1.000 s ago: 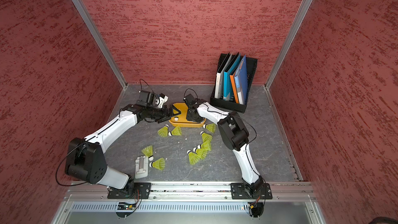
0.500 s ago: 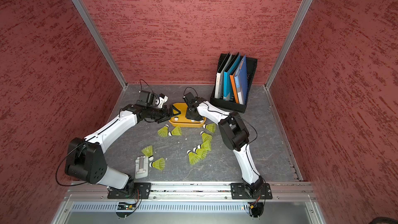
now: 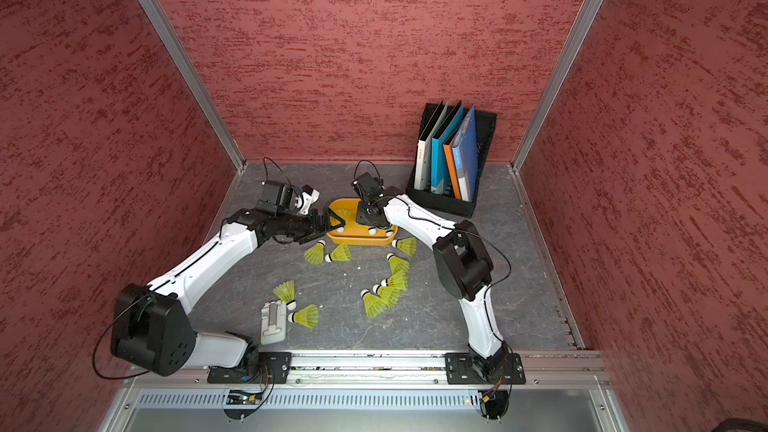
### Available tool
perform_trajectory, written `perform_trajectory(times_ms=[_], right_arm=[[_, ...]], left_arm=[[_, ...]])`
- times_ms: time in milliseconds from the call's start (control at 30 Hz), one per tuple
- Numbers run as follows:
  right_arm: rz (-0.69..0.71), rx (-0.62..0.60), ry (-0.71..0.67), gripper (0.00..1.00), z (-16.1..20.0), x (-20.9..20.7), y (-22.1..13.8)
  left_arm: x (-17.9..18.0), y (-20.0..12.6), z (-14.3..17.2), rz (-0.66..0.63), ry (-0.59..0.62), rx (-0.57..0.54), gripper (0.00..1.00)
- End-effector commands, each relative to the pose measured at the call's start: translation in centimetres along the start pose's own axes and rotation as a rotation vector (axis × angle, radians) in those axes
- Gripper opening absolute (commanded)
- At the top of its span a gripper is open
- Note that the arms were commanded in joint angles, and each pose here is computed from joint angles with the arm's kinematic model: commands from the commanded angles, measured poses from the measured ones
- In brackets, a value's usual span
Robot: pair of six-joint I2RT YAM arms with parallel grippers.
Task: Put the shuttlecocks into the storage box
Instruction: Place the shuttlecock in the storage box, then pick up the shuttlecock at the center of the board.
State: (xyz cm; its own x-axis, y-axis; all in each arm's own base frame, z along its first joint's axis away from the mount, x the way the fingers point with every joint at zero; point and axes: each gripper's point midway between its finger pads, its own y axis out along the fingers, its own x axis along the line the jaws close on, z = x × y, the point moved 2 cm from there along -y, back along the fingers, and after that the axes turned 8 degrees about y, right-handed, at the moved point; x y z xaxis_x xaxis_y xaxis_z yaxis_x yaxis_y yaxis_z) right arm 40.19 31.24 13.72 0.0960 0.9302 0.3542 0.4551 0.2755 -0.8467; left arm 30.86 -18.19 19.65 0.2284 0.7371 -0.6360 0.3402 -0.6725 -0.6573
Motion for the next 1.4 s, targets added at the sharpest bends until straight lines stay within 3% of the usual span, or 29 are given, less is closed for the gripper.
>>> perform_trajectory(times_ms=[0,267,467,600,767,967,1367], right_arm=[[-0.087,-0.12,-0.118,0.44,-1.1,2.1,-3.3],[-0.161,-0.127,-0.228,0.55,1.5,0.1,-6.8],[-0.13,-0.09,-0.246,0.75,4.1,-3.5,-9.4],[-0.108,-0.043,-0.209,0.82,5.8,-6.3,-10.3],[-0.11,-0.047,-0.123,0.83,6.7,-9.1,-12.6],[-0.126,-0.041,-0.054,0.82,7.6,-10.6,-13.7],[-0.115,-0.043,0.039,0.75,8.5,-12.8,-14.1]], left_arm=[[-0.3,0.0,1.9,-0.025,0.026,0.047,1.0],[-2.1,1.6,6.5,-0.071,0.212,0.202,1.0],[-3.6,2.4,8.9,-0.017,0.359,0.286,1.0],[-4.7,2.8,10.7,0.039,0.5,0.366,1.0],[-5.7,3.3,12.7,0.096,0.708,0.452,0.99],[-5.6,4.3,12.5,0.106,0.944,0.449,1.0],[-4.9,9.1,10.4,0.043,1.011,0.38,0.98]])
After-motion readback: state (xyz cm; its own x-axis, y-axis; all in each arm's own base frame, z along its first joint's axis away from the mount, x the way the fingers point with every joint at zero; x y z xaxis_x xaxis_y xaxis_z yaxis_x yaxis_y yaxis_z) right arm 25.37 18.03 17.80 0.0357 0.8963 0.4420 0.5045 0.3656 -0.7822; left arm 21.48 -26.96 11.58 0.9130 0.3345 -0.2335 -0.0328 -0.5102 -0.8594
